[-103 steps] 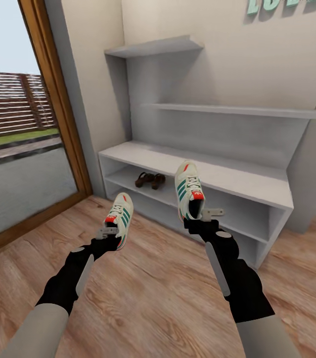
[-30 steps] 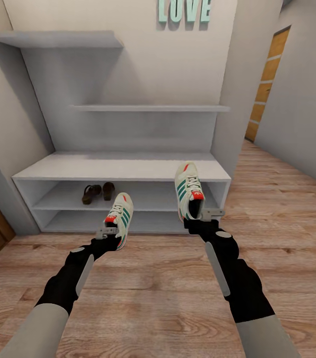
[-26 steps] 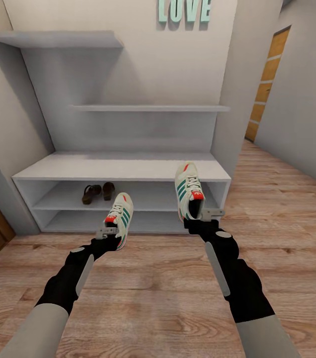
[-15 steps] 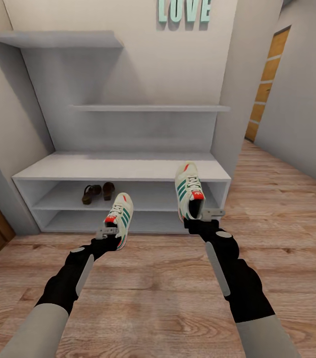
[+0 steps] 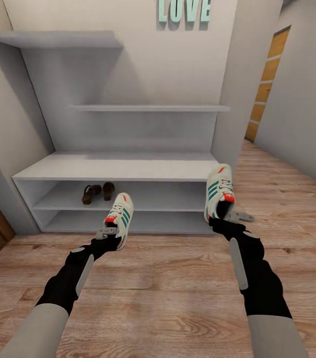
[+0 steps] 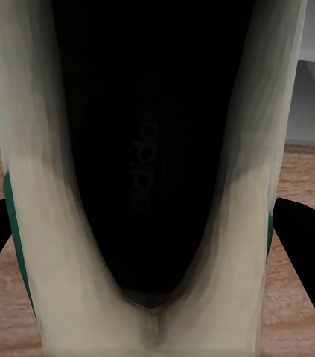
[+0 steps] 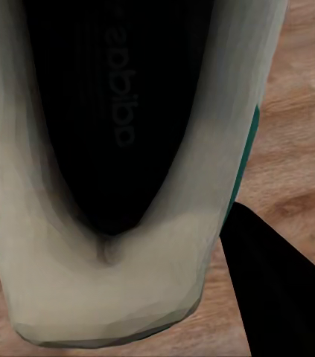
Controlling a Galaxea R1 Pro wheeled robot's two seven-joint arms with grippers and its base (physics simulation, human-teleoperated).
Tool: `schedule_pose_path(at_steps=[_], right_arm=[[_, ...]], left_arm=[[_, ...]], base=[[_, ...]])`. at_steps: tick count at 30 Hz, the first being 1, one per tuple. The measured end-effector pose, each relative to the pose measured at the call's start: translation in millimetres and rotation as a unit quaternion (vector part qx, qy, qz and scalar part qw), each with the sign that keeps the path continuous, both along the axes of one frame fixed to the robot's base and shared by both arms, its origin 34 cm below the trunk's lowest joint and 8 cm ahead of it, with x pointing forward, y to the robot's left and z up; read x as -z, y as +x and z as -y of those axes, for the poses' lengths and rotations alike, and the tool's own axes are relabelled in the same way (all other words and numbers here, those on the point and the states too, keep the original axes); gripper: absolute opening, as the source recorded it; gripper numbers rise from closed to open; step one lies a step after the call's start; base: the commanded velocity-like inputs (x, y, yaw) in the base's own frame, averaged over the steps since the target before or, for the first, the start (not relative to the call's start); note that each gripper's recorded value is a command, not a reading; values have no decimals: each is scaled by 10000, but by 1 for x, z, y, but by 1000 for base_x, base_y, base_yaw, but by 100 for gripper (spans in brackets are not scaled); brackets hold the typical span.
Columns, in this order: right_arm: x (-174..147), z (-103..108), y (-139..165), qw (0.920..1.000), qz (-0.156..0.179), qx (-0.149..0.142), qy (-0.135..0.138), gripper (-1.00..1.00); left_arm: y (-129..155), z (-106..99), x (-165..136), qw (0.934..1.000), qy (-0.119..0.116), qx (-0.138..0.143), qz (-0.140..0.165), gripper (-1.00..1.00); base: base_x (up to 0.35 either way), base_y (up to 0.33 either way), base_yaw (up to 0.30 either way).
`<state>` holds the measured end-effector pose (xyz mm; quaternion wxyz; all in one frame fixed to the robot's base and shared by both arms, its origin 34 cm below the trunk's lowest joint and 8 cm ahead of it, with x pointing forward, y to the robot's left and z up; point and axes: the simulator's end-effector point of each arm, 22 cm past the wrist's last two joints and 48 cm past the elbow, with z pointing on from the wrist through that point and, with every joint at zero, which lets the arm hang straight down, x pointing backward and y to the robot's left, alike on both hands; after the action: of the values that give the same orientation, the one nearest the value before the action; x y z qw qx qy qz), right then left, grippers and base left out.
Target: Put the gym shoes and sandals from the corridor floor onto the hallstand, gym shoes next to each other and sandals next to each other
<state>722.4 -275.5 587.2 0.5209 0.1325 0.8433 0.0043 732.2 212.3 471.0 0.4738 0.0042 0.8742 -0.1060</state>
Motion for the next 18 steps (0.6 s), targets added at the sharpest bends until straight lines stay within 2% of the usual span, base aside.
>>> schedule_pose_path(at_steps=[8, 10, 13, 14, 15, 16, 17, 18], right_arm=[[2, 13, -2, 9999, -26, 146, 53, -100], [5, 26, -5, 9995, -58, 295, 90, -100], [14, 67, -15, 9968, -130, 760, 225, -100], [20, 95, -24, 9933, -158, 1086, 361, -100], [29, 137, -41, 9862, -226, 1567, 476, -100], [37, 182, -63, 9761, -261, 2078, 589, -100], [42, 233, -91, 9624, -262, 2621, 668, -100], [45, 263, -110, 9525, -253, 2952, 706, -100]], left_arm=[[0, 0, 0, 10000, -1, -3, 0, -100], [0, 0, 0, 10000, -1, -4, 0, -100], [0, 0, 0, 10000, -1, -5, -1, -100], [0, 0, 0, 10000, 1, -7, 0, -100], [0, 0, 0, 10000, 2, -7, -1, -100], [0, 0, 0, 10000, 3, -5, -1, -100], [0, 0, 0, 10000, 7, -4, -5, -100], [0, 0, 1, 10000, 7, -3, -12, -100]], base=[[0, 0, 0], [0, 0, 0], [0, 0, 0], [0, 0, 0], [0, 0, 0], [0, 0, 0], [0, 0, 0], [0, 0, 0]])
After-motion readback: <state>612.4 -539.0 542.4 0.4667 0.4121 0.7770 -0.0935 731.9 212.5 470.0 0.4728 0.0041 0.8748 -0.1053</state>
